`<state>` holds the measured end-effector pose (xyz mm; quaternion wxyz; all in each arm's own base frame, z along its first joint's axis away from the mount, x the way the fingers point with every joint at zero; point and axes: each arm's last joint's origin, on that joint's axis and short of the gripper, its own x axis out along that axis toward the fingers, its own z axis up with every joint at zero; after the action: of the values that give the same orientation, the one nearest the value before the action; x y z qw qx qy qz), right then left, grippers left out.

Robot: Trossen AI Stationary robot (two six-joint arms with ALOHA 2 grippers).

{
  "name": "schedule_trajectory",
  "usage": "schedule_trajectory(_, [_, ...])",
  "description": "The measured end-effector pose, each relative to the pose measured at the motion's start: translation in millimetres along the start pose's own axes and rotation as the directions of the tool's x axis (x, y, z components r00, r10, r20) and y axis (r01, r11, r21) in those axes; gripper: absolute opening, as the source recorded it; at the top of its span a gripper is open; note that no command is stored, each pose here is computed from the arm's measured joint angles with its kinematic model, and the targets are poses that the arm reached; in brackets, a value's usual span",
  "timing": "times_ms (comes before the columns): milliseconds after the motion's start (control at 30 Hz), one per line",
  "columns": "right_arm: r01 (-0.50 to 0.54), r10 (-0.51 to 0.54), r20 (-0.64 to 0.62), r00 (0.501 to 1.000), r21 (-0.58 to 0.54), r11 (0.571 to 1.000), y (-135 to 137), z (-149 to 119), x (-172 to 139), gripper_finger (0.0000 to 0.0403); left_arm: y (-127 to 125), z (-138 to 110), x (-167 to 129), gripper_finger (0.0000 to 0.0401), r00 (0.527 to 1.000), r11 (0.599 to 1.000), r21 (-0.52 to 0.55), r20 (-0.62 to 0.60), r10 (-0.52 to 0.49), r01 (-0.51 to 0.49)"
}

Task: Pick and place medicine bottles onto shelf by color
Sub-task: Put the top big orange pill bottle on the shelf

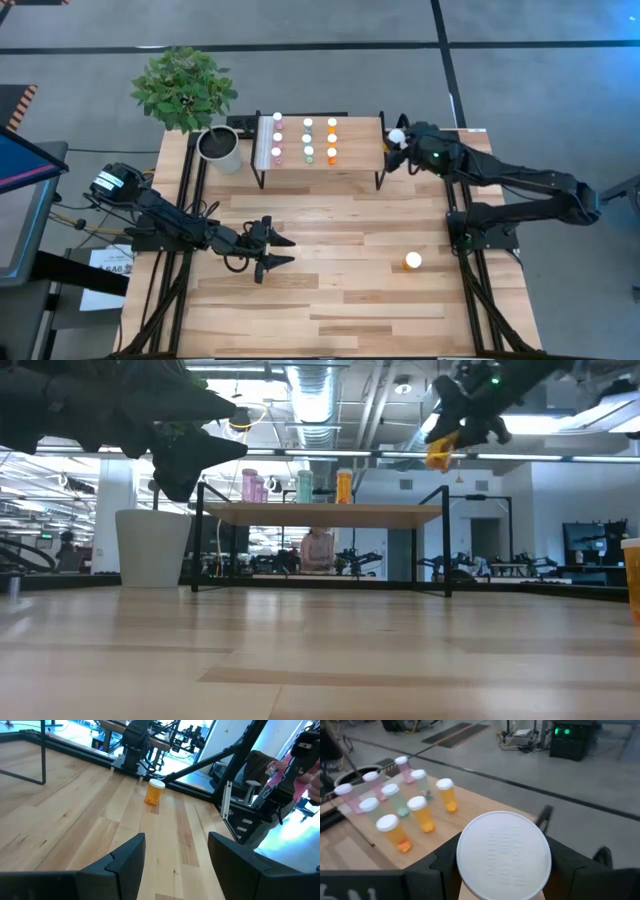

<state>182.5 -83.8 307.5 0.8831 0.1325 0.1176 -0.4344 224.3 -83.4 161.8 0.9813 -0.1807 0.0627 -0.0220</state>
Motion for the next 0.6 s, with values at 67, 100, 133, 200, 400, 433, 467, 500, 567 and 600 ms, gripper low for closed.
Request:
schedule_trajectory(67, [-0.006,0.006,-0.010,1.000,-0.030,1.000,8,4,7,0.0221,0,0,0,0.0203,1.000,1.000,0.000,0.001,0.001,-0.001])
schedule_trajectory(100, [-0.008,0.007,-0.015,1.000,-0.046,0.999,12,6,12,0.0221,0,0,0,0.0203,1.000,1.000,0.000,0.001,0.000,0.000])
schedule_trajectory(133, [-0.006,0.005,-0.024,1.000,-0.060,0.998,15,7,17,0.0221,0,0,0,0.0203,1.000,1.000,0.000,0.001,0.000,0.000])
schedule_trajectory(200, [-0.001,-0.002,-0.034,0.999,-0.092,0.996,22,10,27,0.0221,0,0,0,0.0203,1.000,1.000,-0.001,0.001,0.001,-0.001])
schedule_trajectory(400, [0.025,-0.027,-0.014,1.000,-0.149,0.989,33,27,56,0.0220,0,0,0,0.0203,1.000,1.000,-0.002,0.004,0.000,0.000])
schedule_trajectory(433, [0.032,-0.035,-0.017,0.999,-0.156,0.987,34,29,62,0.0221,0,1,0,0.0203,1.000,1.000,-0.003,0.007,-0.001,0.001])
schedule_trajectory(467, [0.039,-0.042,-0.019,0.999,-0.161,0.986,35,30,68,0.0221,0,1,0,0.0203,1.000,1.000,-0.002,0.007,-0.001,0.001])
schedule_trajectory(500, [0.046,-0.052,-0.027,0.998,-0.169,0.985,35,30,73,0.0222,0,1,0,0.0203,1.000,1.000,-0.002,0.007,-0.001,0.001])
schedule_trajectory(567, [0.044,-0.053,-0.049,0.997,-0.174,0.984,36,30,85,0.0222,0,1,0,0.0203,1.000,1.000,-0.002,0.007,-0.001,0.001])
schedule_trajectory(600, [0.036,-0.047,-0.062,0.997,-0.172,0.984,36,29,92,0.0222,0,1,0,0.0203,1.000,1.000,-0.002,0.007,-0.001,0.001])
